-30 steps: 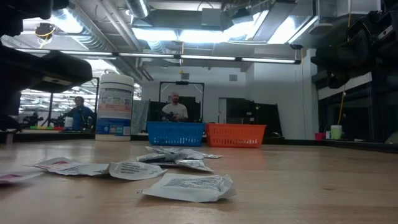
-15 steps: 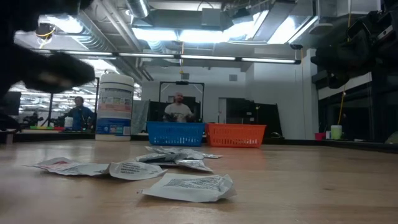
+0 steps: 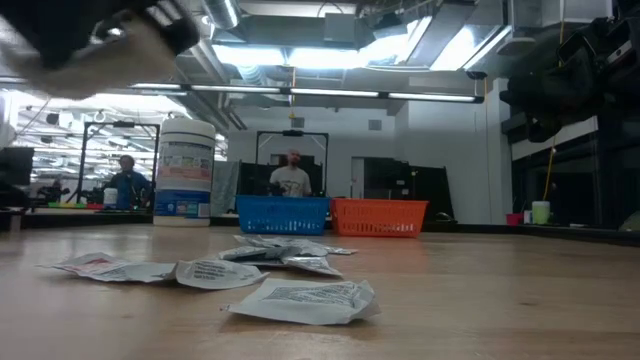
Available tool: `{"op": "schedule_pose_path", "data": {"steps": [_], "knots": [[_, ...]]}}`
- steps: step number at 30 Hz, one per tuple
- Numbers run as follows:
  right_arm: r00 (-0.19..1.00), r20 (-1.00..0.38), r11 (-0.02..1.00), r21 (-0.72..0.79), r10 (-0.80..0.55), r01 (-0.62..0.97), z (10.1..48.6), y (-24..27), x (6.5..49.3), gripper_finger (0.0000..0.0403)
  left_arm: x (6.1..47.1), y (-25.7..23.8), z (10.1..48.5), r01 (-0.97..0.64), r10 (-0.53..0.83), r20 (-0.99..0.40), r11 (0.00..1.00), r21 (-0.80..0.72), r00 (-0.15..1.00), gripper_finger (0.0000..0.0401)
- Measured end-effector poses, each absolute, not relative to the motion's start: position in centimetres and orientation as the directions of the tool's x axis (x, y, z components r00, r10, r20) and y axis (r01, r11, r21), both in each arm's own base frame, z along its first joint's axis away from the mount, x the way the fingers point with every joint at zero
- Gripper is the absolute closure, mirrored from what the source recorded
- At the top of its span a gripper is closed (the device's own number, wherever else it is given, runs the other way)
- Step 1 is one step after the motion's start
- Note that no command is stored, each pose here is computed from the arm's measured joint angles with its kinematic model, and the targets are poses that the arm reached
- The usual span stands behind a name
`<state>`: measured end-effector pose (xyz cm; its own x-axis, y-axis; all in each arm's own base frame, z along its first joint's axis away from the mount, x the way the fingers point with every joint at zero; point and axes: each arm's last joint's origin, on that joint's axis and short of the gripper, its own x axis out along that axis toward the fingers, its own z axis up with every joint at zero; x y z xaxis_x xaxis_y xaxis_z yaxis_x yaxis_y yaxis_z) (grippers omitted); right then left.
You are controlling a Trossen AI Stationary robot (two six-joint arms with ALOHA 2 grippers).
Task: Pick & Place First Aid Supplies
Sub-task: Put the ointment pack into the blue bin
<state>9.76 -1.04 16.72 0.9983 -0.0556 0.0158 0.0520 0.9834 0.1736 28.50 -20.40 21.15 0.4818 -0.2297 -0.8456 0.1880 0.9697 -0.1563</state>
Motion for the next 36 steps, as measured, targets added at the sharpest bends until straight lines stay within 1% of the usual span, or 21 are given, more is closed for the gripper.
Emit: {"op": "schedule_pose_path", "data": {"steps": [13, 24, 36], "knots": [[0.998, 0.015, 0.983, 0.174, -0.056, 0.052, 16.7, -1.0, 9.8, 0.0303, 30.9, -14.8, 23.2, 0.092, -0.151, -0.812, 0.989, -0.12, 0.564, 0.04], [0.998, 0.016, 0.983, 0.173, -0.055, 0.052, 16.7, -1.0, 9.8, 0.0303, 33.4, -6.1, 24.0, -0.077, -0.008, -0.798, 0.995, -0.068, 0.602, 0.04], [0.998, 0.016, 0.983, 0.173, -0.055, 0.052, 16.7, -1.0, 9.8, 0.0303, 33.6, 3.1, 24.6, -0.294, 0.135, -0.789, 0.954, -0.06, 0.6, 0.04]]}}
